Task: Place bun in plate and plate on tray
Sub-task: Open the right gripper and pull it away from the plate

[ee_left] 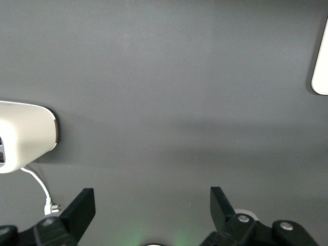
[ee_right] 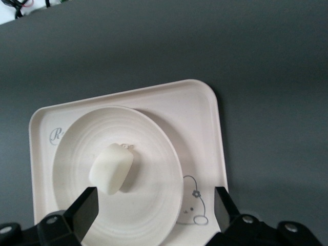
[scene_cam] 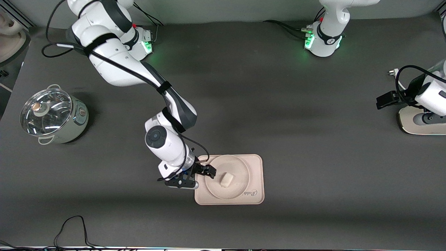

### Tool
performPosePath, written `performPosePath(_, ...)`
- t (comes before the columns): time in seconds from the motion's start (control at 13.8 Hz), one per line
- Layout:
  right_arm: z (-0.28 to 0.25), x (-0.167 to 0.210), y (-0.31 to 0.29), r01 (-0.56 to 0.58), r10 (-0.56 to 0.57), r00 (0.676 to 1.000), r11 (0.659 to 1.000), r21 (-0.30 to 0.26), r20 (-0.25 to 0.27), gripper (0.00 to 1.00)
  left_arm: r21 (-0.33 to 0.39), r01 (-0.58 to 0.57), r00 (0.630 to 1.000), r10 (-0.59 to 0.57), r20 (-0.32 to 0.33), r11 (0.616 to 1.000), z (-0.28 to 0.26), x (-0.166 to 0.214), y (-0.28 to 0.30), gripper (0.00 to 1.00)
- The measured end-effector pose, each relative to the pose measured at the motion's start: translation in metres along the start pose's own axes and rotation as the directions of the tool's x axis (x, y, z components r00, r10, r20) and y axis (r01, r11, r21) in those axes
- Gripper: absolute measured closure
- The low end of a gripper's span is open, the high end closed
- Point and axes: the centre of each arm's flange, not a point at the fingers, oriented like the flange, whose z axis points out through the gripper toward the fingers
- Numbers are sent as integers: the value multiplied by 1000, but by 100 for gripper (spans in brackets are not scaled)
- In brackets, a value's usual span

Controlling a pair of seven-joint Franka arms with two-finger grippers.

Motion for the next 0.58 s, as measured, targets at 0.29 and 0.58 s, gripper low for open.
performPosePath(0.29, -110, 23, 2, -10, 9, 999, 1000, -28, -38, 0, 0, 0, 1000, 0, -2, 1000, -2, -1, 0, 0)
performPosePath(0.58, -218, 28, 46, -43, 39, 999, 993, -112, -37, 0, -2, 1, 1000, -1, -12, 1000, -7, -4, -1, 0)
